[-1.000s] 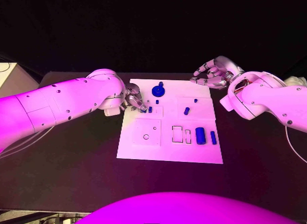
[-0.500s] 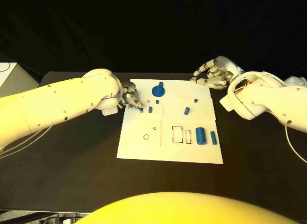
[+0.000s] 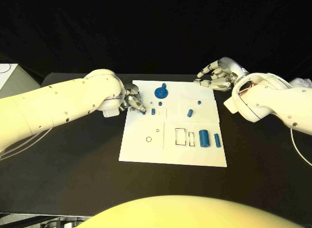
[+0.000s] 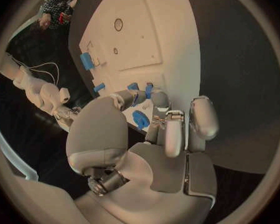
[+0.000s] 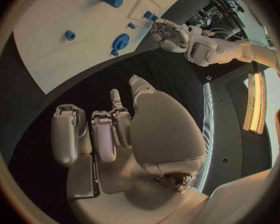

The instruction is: Assemble the parts on the task board

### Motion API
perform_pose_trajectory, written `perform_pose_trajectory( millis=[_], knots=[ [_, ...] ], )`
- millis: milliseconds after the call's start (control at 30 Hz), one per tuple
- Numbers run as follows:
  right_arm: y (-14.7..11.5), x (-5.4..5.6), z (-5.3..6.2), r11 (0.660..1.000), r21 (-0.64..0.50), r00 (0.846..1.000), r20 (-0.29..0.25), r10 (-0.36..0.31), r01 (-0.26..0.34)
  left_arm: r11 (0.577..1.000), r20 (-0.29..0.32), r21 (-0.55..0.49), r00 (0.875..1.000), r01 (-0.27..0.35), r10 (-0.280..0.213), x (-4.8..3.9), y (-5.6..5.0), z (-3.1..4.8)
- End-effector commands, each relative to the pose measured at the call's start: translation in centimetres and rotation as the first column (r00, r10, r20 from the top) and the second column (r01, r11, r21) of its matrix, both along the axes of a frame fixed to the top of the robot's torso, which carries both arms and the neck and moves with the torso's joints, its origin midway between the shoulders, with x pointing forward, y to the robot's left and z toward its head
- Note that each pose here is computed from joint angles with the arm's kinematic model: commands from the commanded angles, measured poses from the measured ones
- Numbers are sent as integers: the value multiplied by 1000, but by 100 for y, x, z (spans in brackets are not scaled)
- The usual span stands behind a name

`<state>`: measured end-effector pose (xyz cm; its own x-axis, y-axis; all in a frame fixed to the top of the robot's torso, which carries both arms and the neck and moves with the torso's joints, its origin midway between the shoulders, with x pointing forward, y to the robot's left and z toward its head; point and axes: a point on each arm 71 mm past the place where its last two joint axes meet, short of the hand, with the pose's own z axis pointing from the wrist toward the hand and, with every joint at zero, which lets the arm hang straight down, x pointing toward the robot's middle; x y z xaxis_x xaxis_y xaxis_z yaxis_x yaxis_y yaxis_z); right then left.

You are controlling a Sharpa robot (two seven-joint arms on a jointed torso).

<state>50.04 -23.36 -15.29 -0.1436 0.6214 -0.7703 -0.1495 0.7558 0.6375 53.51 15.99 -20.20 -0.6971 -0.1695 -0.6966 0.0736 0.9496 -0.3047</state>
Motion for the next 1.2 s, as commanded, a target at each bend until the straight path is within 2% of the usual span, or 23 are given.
perform_pose_trajectory(
  millis=[33, 533, 900, 1200],
  knots=[
    [4, -1, -5, 1000, -7, 1000, -3, 10, -10, 999, -33, 25, 999, 34, -33, -23, -10, -21],
    [6, -2, -5, 1000, -7, 1000, -3, 11, -11, 999, -33, 23, 999, 37, -36, -20, -25, -22],
    [9, -2, -5, 1000, -7, 1000, -3, 12, -12, 999, -34, 27, 999, 42, -41, -16, -79, -45],
    [13, -3, -4, 1000, -7, 1000, -3, 13, -13, 997, -64, 49, 996, 59, -56, -10, -128, -76]
  ],
)
